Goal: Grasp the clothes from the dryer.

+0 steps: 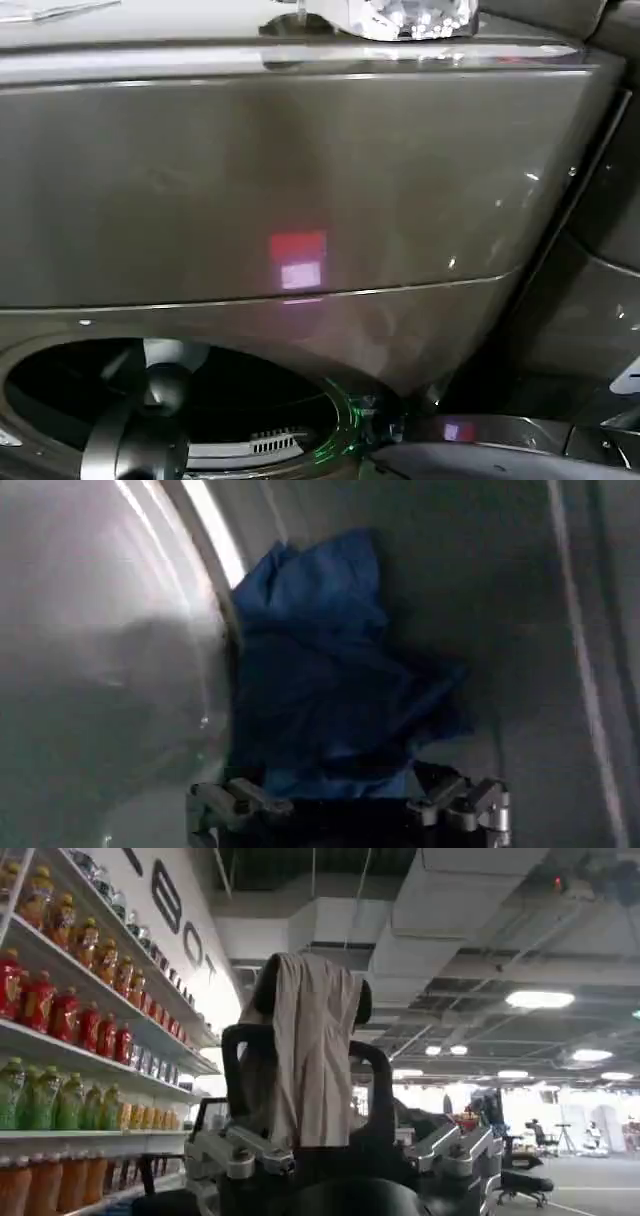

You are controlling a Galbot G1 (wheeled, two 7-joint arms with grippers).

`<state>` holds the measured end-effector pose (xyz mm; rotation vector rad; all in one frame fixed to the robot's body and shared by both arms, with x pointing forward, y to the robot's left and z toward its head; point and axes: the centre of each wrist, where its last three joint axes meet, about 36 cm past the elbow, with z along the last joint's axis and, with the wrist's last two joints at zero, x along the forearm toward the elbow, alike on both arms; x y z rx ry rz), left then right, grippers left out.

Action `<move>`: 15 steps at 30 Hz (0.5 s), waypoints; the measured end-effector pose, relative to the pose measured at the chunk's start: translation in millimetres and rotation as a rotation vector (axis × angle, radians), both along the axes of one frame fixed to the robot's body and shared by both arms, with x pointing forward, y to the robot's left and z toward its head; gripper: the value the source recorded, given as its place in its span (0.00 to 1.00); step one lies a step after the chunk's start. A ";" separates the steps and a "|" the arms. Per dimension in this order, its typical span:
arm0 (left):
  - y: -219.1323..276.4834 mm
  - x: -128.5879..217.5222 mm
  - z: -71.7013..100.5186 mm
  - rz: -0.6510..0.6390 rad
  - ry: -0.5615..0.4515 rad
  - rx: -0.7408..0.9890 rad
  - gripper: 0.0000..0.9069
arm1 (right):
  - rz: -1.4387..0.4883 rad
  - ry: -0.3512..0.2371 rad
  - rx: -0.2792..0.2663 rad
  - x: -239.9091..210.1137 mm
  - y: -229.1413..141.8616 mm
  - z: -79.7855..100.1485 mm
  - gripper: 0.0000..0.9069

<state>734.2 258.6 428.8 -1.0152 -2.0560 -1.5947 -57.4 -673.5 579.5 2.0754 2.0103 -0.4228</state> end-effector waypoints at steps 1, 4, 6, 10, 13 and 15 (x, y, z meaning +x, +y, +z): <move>0.1 -0.5 -2.0 -0.004 0.003 -0.004 0.73 | 0.001 0.001 0.001 0.7 -0.1 -0.8 1.00; 0.2 -2.3 -7.2 -0.015 0.017 -0.018 0.06 | 0.001 0.002 0.002 1.4 -0.1 -2.0 1.00; 0.5 -3.6 -9.7 -0.027 0.028 -0.025 0.00 | 0.000 0.003 0.002 1.2 0.0 -2.2 1.00; 2.7 -4.4 -11.5 -0.046 0.046 -0.044 0.00 | -0.002 0.005 0.002 -0.1 0.2 -3.2 1.00; 3.6 -5.6 -13.9 -0.055 0.055 -0.058 0.00 | -0.003 0.005 0.002 -0.4 0.5 -3.7 1.00; 4.2 -6.7 -15.6 -0.059 0.059 -0.069 0.00 | -0.002 0.006 0.003 -0.3 0.6 -4.1 1.00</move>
